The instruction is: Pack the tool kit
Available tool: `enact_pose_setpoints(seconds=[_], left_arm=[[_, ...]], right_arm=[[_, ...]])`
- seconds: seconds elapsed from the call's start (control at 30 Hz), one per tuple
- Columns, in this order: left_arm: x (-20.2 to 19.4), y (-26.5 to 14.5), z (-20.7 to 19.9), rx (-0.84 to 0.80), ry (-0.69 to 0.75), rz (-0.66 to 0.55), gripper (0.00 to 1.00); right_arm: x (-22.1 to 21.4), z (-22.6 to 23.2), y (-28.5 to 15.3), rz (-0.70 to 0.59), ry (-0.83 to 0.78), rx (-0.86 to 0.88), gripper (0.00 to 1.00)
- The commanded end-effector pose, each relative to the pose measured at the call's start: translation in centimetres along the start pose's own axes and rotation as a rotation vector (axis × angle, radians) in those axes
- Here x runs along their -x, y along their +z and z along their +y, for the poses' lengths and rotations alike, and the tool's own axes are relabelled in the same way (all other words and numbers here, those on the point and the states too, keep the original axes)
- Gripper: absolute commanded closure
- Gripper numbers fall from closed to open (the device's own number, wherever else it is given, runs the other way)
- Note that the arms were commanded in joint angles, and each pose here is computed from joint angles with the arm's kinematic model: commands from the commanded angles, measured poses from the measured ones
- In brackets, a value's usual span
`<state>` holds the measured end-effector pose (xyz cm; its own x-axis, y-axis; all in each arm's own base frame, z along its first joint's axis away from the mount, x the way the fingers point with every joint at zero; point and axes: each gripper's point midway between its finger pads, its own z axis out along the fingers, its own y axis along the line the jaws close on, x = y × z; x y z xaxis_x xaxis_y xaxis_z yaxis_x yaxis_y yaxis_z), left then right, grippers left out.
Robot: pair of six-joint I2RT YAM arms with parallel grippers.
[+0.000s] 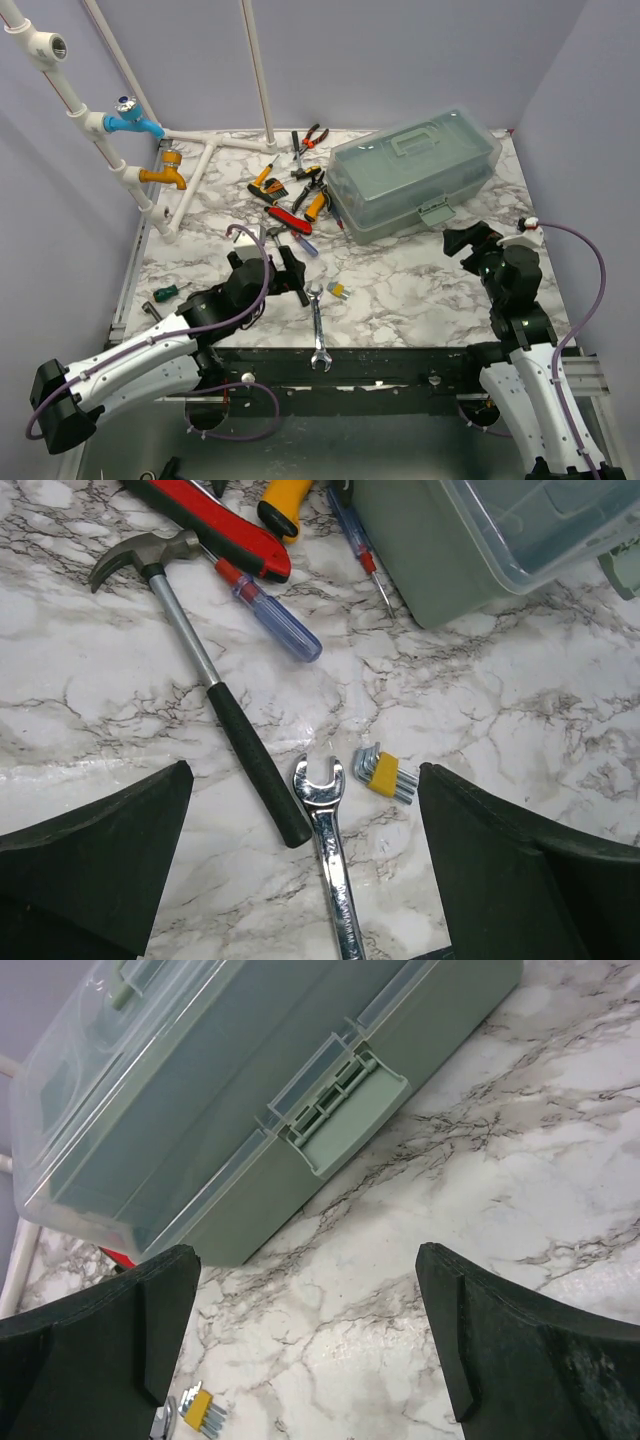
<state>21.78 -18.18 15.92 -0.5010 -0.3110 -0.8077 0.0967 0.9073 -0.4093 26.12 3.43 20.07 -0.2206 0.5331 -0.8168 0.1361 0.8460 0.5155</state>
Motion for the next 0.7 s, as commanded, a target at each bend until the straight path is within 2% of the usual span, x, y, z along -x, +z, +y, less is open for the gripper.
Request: enact_pose_setpoints(seconds=[0.0, 0.17, 0.33, 0.43, 0.53, 0.6, 0.67], left_arm=[[0.9, -0.8, -2.2, -0.168, 0.002, -0.058, 0.01], [1.0, -2.1, -4.2, -0.373, 0.061, -0.127, 0.01], [1.2, -3.1, -5.4, -0.475, 0.098, -0.156, 0.01], [1.1, -3.0, -5.8, -0.487, 0.132, -0.154, 0.01], [0.8, -1.7, -5.5, -0.43, 0.156, -0.13, 0.01], [0.7, -0.4, -5.5, -0.383, 0.161, -0.094, 0.01], [0.3, 0.6, -6.4, -0.402, 0.166, -0.049, 0.01]], right_arm=[[0.8, -0.3, -0.1, -0.035, 0.002, -0.025, 0.0], [0.9, -0.2, -0.2, -0.034, 0.0, -0.02, 0.0], [1.1, 0.4, -0.2, -0.029, -0.011, 0.006, 0.0], [1.4, 0.6, 0.2, -0.028, -0.017, 0.0, 0.0], [2.5, 0.9, 1.1, -0.025, -0.034, -0.028, 0.0], [3.2, 1.4, 2.3, -0.004, -0.072, -0.042, 0.0], [4.0, 1.5, 3.9, 0.032, -0.091, -0.095, 0.0]])
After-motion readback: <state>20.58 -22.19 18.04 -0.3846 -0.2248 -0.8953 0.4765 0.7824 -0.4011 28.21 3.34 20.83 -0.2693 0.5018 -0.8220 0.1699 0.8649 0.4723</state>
